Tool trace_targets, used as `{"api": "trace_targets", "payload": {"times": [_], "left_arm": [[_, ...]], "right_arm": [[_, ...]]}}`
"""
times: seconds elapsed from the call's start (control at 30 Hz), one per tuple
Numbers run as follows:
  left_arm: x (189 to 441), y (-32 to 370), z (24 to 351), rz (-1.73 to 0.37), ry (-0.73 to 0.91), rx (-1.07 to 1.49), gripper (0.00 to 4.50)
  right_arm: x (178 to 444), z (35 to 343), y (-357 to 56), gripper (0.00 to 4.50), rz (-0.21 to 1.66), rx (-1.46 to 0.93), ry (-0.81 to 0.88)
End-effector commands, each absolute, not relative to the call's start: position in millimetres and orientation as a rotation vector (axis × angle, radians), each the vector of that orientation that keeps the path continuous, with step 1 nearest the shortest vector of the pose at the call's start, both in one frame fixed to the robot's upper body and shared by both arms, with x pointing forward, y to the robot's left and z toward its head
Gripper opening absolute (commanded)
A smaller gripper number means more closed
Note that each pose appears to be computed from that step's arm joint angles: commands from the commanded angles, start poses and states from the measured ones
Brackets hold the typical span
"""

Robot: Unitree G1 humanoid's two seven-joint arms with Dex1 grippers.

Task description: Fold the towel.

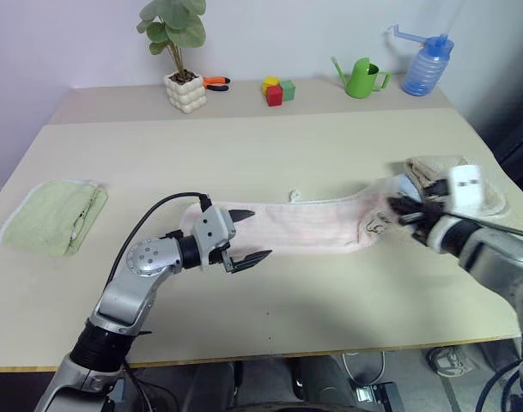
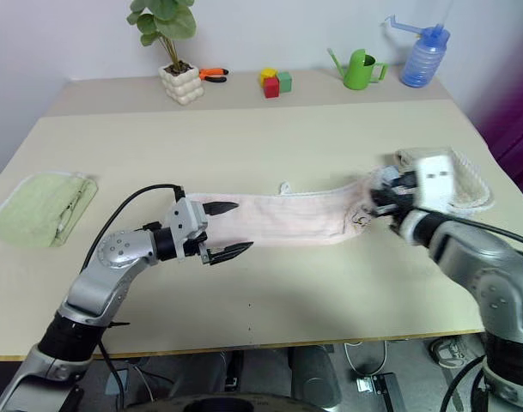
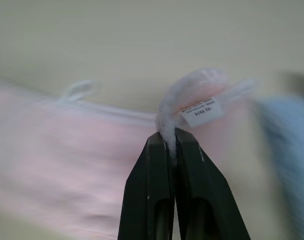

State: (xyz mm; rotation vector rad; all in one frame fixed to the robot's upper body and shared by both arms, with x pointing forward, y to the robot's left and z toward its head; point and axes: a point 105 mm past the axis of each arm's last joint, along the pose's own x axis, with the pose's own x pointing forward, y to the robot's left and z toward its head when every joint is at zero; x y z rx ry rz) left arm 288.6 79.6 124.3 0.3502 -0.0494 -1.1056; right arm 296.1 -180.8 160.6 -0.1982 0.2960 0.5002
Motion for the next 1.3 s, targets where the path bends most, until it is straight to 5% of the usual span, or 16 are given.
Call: {"api": "trace_targets", "payload": {"times": [0.03,0.27,0.63,0.73,0.9,1.03,1.13,1.3], "left_arm": [[287.1,75.4,133.5,-1.107,-0.097,0.362,4.43],[284.5,74.1,136.7,-1.083,-0.105,0.350,4.43],[284.4,72.1,138.9,-1.080,-0.103,0.351,4.43],[284.4,72.3,138.7,-1.080,-0.099,0.351,4.43],[285.1,75.2,137.9,-1.072,-0.092,0.352,4.43],[288.9,81.7,137.5,-1.048,-0.084,0.358,4.43],[292.9,86.8,137.3,-1.029,-0.079,0.364,4.43],[294.6,86.5,137.3,-1.026,-0.079,0.364,4.43]], "right_arm": [[292.0,154.2,-139.7,0.07,0.662,-0.317,0.269],[291.0,124.3,-106.8,0.07,0.771,-0.402,0.315],[290.6,118.6,-98.4,0.07,0.810,-0.352,0.330],[289.4,130.1,-95.2,0.93,0.827,-0.289,0.292],[280.7,155.4,-106.2,3.31,0.861,-0.269,0.188],[280.0,181.3,-129.5,3.31,0.848,-0.208,0.096],[304.2,191.4,-158.7,2.36,0.691,-0.180,0.060],[330.4,166.4,-171.4,0.05,0.580,-0.238,0.116]]}}
